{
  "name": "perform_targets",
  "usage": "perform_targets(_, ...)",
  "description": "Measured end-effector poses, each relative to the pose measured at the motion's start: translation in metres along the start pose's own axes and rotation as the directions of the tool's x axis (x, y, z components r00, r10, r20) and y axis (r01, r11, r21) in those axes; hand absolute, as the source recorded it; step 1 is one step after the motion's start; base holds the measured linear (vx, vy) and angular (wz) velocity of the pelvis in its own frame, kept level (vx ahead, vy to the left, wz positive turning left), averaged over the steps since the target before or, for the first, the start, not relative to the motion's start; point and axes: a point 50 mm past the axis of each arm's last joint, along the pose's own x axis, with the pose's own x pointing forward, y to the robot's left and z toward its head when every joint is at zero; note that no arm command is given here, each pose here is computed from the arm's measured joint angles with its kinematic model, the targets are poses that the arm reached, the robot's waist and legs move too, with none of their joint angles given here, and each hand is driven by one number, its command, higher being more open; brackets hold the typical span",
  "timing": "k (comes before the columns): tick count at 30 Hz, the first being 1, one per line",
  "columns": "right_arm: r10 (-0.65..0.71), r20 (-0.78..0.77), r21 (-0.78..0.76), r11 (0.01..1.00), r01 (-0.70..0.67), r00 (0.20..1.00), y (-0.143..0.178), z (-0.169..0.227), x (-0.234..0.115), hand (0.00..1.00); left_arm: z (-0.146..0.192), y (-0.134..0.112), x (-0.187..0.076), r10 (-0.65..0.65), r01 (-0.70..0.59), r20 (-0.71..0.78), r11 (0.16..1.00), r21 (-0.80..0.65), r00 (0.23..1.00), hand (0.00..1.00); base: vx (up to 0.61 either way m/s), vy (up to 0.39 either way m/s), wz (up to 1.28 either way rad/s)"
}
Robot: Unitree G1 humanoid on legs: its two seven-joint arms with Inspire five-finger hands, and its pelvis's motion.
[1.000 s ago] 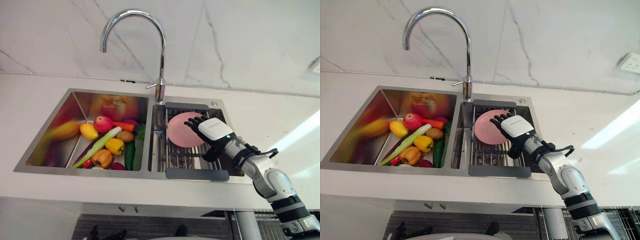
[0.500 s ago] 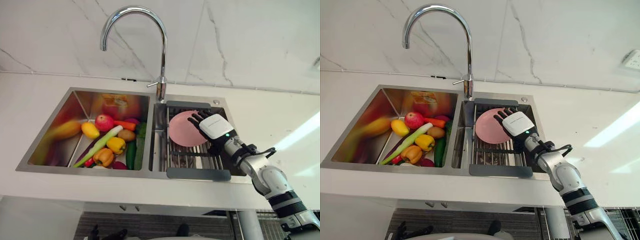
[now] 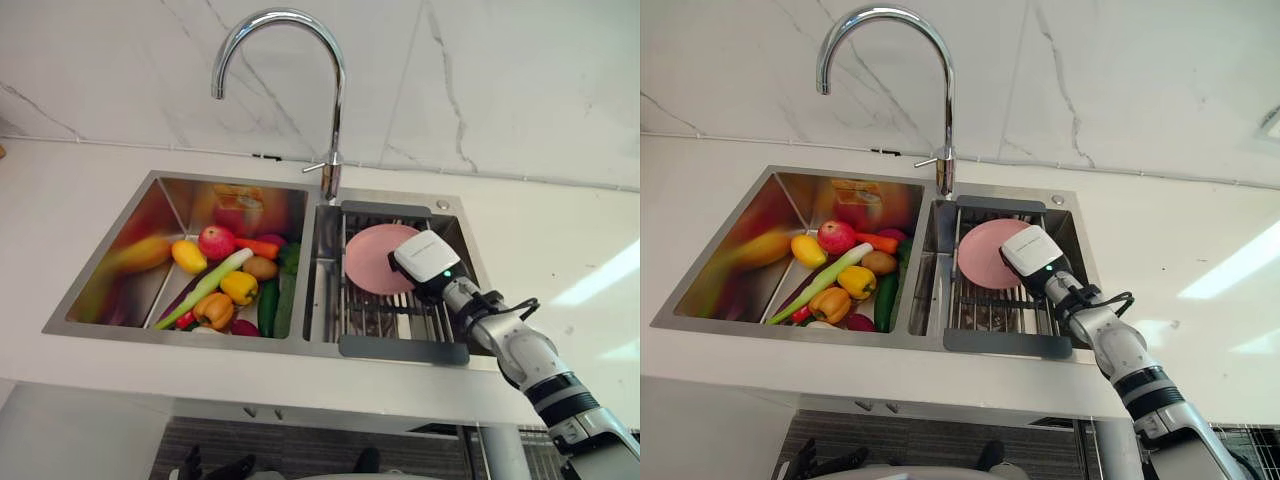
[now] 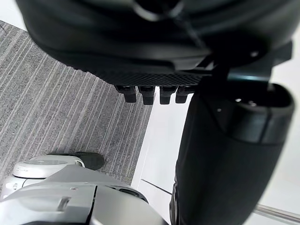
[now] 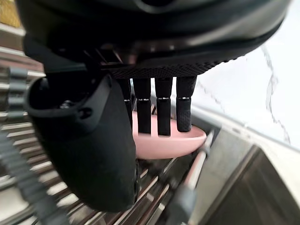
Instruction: Walk over to the sink, pick up the cup, carry it to the dishwasher, place the cup inside the dishwasher, then close the dishwasher door
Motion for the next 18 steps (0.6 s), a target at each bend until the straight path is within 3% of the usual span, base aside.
perform_targets(8,-0.084,-0.047,-0.01,0.996,0.084,0.995,0.003,0.001,0.007,0.0,0.005,-0.002,0.001,-0.003,0.003,0.015,1.0,-0.004,1.0,1.0,0.0,0.001,0.02)
perform_targets(18,-0.173,-0.108,0.165,0.968,0.189,0.979,-0.012,-0.002,0.007,0.0,0.004,-0.003,0.001,-0.002,0.002,0.023,1.0,-0.009,1.0,1.0,0.0,0.0,0.0)
